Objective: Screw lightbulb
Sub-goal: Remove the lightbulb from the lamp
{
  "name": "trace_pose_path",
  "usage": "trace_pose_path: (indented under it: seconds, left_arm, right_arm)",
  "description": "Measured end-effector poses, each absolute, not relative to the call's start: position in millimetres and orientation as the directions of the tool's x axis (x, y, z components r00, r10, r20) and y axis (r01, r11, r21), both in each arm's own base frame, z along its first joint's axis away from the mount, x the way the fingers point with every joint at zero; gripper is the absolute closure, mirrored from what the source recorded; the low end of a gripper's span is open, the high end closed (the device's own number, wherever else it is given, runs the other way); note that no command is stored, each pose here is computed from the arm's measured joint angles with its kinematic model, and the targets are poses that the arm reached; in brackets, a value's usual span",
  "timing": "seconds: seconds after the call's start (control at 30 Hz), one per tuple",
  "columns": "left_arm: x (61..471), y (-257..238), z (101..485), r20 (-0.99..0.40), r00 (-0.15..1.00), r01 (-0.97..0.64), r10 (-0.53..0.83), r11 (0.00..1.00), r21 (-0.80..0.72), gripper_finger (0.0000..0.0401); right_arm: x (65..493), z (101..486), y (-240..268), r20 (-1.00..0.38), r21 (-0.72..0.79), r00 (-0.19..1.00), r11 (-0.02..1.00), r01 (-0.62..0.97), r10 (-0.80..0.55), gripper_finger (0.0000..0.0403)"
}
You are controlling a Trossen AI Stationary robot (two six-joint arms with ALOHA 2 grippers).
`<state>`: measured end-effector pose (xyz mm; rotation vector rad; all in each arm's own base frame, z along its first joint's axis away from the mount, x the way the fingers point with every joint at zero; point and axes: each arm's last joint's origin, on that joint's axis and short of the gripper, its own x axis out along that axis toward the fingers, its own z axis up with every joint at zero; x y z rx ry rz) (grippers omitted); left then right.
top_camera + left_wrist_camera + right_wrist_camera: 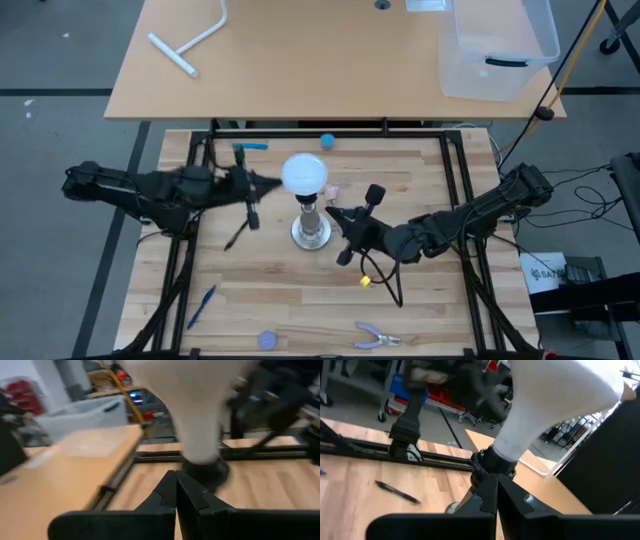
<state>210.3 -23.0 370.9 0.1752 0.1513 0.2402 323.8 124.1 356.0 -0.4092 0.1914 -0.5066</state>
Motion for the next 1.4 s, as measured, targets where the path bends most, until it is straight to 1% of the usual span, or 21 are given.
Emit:
trace_pose_path:
  seconds: [0.17,0.27,0.4,0.5,0.57,0.67,0.77,0.87,0.97,1.03,1.13,1.27,1.4]
  left_arm:
    - [215,-30,321,-0.144,0.965,-0.201,0.221,0.97,0.137,0.0401]
    - [215,-30,294,-0.094,0.971,-0.212,0.22,0.973,0.094,0.0401]
    - [210,-29,259,-0.043,0.974,-0.219,0.222,0.974,0.064,0.0401]
    - [204,-25,244,0.007,0.972,-0.234,0.234,0.971,0.042,0.0401]
    - [201,-23,237,0.022,0.969,-0.246,0.245,0.968,0.044,0.0401]
    - [199,-18,228,-0.003,0.964,-0.265,0.265,0.962,0.061,0.0401]
    - [199,-13,224,-0.012,0.957,-0.288,0.289,0.955,0.067,0.0401]
    - [199,-8,223,-0.013,0.956,-0.293,0.295,0.953,0.076,0.0401]
    - [200,-3,223,-0.013,0.965,-0.261,0.263,0.961,0.092,0.0401]
    - [200,1,223,-0.013,0.965,-0.261,0.263,0.961,0.091,0.0401]
    - [200,6,223,-0.013,0.964,-0.262,0.264,0.962,0.071,0.0401]
    - [200,11,223,-0.014,0.97,-0.243,0.244,0.968,0.057,0.0401]
    - [201,13,221,-0.028,0.973,-0.227,0.228,0.973,0.048,0.0401]
  right_arm:
    - [323,332,123,-0.029,-0.347,0.86,0.812,0.469,-0.509,0.0403]
    - [318,309,121,0.008,-0.288,0.856,0.818,0.497,-0.517,0.0403]
    - [307,290,113,0.102,-0.244,0.829,0.794,0.557,-0.55,0.0403]
    - [298,274,105,0.158,-0.208,0.824,0.798,0.566,-0.544,0.0403]
    - [291,262,98,0.169,-0.181,0.823,0.804,0.567,-0.543,0.0403]
    - [283,239,86,0.148,-0.136,0.825,0.815,0.564,-0.546,0.0403]
    - [282,227,72,0.147,-0.087,0.854,0.853,0.514,-0.5,0.0403]
    - [288,228,59,0.174,-0.036,0.884,0.894,0.446,-0.434,0.0403]
    - [295,236,51,0.208,-0.035,0.91,0.927,0.372,-0.358,0.0403]
    - [298,242,49,0.227,-0.036,0.907,0.928,0.371,-0.354,0.0403]
    - [303,249,49,0.228,-0.09,0.903,0.916,0.391,-0.363,0.0395]
    - [311,261,50,0.226,-0.125,0.903,0.909,0.398,-0.365,0.0361]
    - [321,273,50,0.184,-0.14,0.912,0.909,0.393,-0.366,0.0305]
